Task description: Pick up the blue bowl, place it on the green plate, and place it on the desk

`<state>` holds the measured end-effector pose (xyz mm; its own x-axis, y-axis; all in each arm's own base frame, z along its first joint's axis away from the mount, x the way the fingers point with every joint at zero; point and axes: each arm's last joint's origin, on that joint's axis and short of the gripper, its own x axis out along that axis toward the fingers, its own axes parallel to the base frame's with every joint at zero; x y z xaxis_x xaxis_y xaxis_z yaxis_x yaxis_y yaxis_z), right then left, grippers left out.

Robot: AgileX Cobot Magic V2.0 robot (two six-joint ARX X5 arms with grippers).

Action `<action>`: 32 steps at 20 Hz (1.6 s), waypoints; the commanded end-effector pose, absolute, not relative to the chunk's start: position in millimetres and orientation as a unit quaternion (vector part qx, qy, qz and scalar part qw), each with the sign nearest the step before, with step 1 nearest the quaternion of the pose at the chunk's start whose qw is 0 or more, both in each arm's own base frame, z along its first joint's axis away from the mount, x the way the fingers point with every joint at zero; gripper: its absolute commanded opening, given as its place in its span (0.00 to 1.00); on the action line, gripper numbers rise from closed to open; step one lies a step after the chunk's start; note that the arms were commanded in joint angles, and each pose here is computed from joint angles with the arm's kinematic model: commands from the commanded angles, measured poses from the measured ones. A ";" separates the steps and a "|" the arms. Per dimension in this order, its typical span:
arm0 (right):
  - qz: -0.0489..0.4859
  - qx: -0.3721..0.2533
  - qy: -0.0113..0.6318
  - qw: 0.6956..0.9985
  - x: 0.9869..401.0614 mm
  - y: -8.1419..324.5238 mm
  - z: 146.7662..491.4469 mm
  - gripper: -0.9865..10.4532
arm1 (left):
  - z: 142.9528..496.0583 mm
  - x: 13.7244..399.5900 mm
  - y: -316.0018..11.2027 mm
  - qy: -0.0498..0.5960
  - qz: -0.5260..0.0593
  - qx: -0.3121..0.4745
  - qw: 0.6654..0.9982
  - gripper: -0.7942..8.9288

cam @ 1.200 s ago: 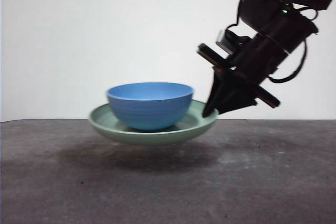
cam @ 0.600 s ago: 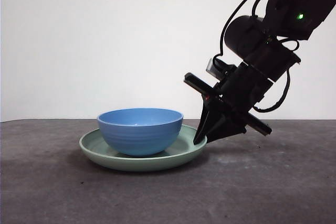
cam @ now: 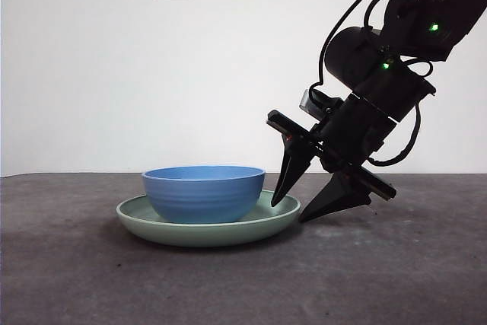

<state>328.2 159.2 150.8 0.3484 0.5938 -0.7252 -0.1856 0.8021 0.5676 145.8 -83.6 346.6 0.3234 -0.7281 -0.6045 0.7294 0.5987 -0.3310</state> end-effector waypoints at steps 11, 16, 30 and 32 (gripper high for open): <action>0.286 0.059 0.426 0.856 261.7 123.9 274.3 0.32 | 347.8 147.7 -85.4 0.368 -0.454 0.004 0.812 0.37; 0.348 0.043 0.423 0.835 194.7 99.3 318.9 0.32 | 347.8 147.7 -85.4 0.368 -0.454 0.004 0.812 0.37; 0.389 0.039 0.423 0.817 134.9 79.9 340.7 0.32 | 347.5 147.5 -85.3 0.370 -0.453 0.002 0.811 0.37; 0.389 0.038 0.423 0.817 134.8 79.9 340.7 0.32 | 347.5 147.5 -85.3 0.370 -0.453 0.002 0.811 0.37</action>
<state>134.2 78.4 336.5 0.3377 0.6613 -0.6698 -0.5819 0.7060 0.4037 145.6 -83.5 346.4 0.3210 -0.7270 -0.6070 0.7281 0.5993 -0.3327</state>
